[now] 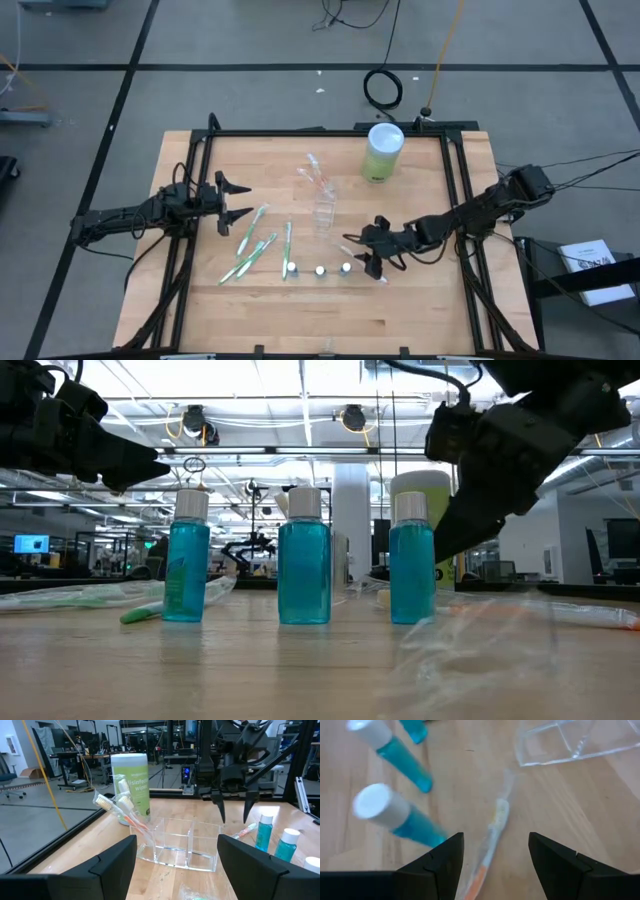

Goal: Pick & Place toothbrushing station
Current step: Put the blue mouthwash into the middle portion of the transparent organizer

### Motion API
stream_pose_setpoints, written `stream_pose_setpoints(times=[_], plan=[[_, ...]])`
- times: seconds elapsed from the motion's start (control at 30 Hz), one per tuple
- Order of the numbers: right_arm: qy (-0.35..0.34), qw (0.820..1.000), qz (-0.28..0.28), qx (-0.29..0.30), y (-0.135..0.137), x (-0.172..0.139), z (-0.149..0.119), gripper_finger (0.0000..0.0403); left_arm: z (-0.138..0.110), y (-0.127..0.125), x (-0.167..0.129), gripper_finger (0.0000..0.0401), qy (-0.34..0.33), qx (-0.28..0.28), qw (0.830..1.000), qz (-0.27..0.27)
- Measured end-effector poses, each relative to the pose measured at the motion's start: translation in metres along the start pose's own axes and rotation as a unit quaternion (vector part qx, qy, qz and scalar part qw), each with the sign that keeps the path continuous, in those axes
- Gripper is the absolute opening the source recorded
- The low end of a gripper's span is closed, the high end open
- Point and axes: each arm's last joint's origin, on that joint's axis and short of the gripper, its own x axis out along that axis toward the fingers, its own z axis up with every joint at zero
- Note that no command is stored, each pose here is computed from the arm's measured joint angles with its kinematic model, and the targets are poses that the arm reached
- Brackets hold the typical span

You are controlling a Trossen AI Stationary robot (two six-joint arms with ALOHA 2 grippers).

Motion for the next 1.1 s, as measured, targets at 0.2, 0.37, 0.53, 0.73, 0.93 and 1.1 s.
stream_pose_setpoints(times=[0.2, 0.37, 0.53, 0.73, 0.93, 1.1], plan=[[0.017, 0.998, 0.047, -0.037, 0.008, -0.004, -0.003, 0.0215, 0.000, 0.000, 0.000, 0.0285, 0.000, 0.000, 1.000, 0.000], [0.005, 0.992, 0.101, -0.074, 0.022, -0.008, -0.004, 0.0215, 0.000, 0.000, 0.000, 0.0285, 0.000, 0.000, 1.000, 0.000], [-0.046, 0.985, 0.133, -0.102, 0.032, -0.011, 0.002, 0.0215, 0.000, 0.000, 0.000, 0.0285, 0.000, 0.000, 1.000, 0.000], [-0.095, 0.981, 0.108, -0.134, 0.033, -0.012, 0.009, 0.0215, 0.000, 0.000, 0.000, 0.0285, 0.000, 0.000, 1.000, 0.000], [-0.095, 0.981, 0.101, -0.138, 0.031, -0.007, 0.008, 0.0215, 0.000, 0.000, 0.000, 0.0285, 0.000, 0.000, 1.000, 0.000], [-0.094, 0.979, 0.116, -0.138, 0.033, 0.003, 0.005, 0.0215, 0.000, 0.000, 0.000, 0.0285, 0.000, 0.000, 1.000, 0.000]])
